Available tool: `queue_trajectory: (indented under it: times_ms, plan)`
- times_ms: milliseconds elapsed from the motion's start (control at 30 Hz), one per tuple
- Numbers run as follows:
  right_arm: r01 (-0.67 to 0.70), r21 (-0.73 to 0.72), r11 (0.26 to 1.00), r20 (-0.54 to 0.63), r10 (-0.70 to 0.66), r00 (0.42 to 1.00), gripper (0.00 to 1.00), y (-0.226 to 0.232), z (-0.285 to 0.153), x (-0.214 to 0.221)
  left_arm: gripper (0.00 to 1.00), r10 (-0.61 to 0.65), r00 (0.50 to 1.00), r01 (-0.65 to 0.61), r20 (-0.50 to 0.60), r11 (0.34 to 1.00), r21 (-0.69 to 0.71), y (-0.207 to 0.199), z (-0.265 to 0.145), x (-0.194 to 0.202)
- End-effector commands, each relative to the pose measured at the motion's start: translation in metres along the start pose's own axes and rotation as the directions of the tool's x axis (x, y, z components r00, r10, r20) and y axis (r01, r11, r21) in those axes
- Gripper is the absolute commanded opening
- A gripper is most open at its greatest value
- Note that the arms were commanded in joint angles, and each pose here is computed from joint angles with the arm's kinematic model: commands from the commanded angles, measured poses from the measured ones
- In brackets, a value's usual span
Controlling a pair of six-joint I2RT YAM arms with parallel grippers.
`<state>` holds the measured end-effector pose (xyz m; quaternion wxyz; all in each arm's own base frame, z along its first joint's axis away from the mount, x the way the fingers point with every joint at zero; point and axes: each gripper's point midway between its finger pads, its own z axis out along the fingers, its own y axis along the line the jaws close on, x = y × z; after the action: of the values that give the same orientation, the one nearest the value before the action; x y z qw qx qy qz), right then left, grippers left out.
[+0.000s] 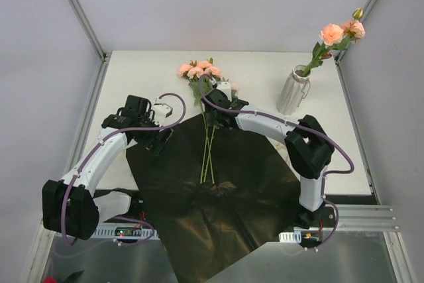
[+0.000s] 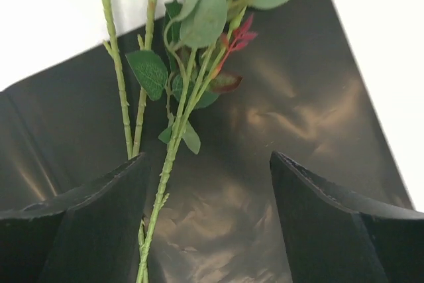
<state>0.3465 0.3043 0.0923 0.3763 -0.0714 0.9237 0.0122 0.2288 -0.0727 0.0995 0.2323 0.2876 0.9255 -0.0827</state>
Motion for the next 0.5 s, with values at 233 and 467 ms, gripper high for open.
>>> queue_trajectory:
  times_ms: [233,467]
  plan:
    - [-0.153,-0.033,0.988,-0.168,0.145,0.975,0.63,0.023,0.029,0.022,0.99,0.001,1.000,-0.001,0.000,0.999,-0.036,0.007,-0.004,0.005]
    - [-0.140,0.008,0.990,-0.212,0.139,0.967,0.58,0.026,0.050,0.037,0.99,0.007,1.000,-0.007,-0.002,0.999,-0.037,0.008,-0.003,0.006]
